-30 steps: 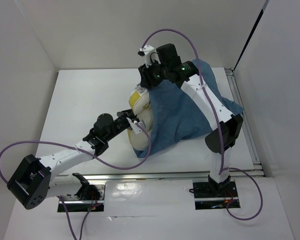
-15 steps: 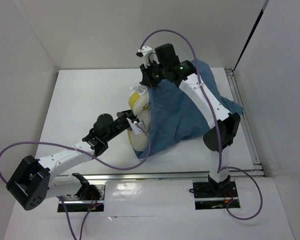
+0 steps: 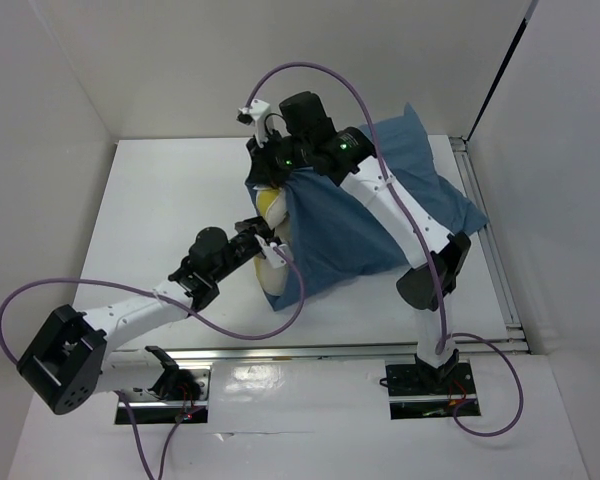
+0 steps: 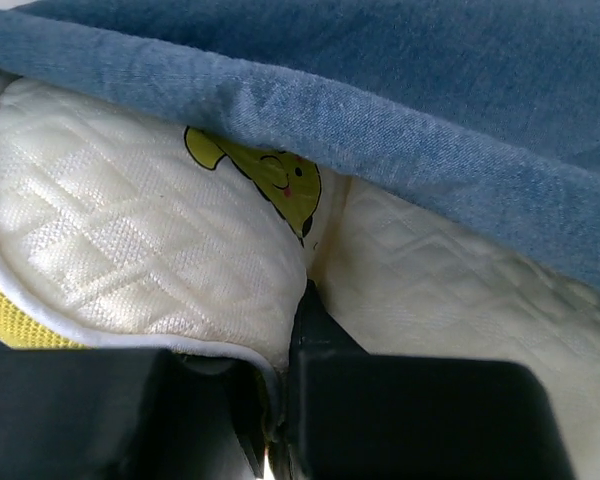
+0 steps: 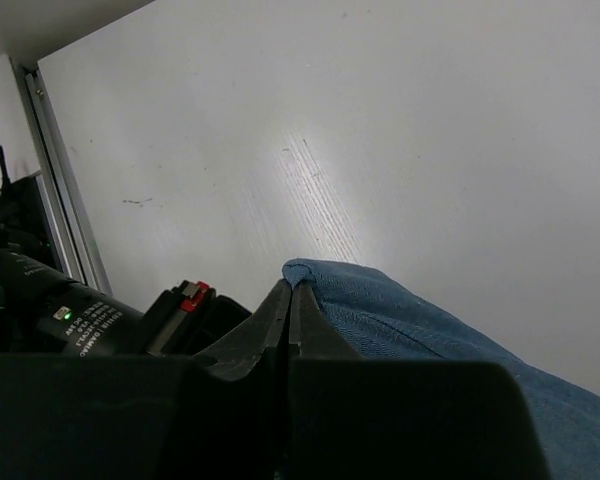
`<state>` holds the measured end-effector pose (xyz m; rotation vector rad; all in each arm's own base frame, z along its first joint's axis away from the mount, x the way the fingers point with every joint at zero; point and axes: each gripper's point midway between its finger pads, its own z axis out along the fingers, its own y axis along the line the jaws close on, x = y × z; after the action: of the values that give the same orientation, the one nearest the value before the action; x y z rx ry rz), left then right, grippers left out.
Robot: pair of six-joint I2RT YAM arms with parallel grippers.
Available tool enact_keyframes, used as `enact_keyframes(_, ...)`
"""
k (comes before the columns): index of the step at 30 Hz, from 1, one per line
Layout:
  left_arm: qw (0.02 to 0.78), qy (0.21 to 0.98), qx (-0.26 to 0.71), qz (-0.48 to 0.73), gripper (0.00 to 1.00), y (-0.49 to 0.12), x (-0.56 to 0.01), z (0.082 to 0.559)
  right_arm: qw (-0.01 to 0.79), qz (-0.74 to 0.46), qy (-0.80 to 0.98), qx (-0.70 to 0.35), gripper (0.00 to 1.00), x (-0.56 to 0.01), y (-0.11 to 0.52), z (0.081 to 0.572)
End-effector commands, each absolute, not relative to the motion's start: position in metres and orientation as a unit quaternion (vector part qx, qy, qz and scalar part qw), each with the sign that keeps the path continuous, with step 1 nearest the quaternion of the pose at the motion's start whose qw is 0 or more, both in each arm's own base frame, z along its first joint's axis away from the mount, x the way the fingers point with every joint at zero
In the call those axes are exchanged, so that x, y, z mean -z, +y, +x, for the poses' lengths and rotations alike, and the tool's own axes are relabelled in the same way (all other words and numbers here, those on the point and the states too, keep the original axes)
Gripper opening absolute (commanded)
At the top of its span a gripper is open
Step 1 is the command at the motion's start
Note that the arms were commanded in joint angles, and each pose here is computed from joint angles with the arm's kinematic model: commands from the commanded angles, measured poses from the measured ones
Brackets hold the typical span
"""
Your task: Put the pillow into the pillowcase
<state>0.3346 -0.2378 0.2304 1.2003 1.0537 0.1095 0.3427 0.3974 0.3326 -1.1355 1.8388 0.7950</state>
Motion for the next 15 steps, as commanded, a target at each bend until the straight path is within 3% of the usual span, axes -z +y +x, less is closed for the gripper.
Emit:
enact_keyframes(1, 0.753, 0.406, -0.080, 0.512, 0.00, -0.248, -0.285, 0.344, 0.397, -0.472, 0.675, -0.405, 0.00, -0.379, 0.424, 0.285)
enact_keyframes(15, 0.775, 0.436, -0.108, 0.445, 0.00, -0.249, -0.292, 0.384, 0.451, -0.468, 0.628, -0.429, 0.00, -0.435, 0.440, 0.256)
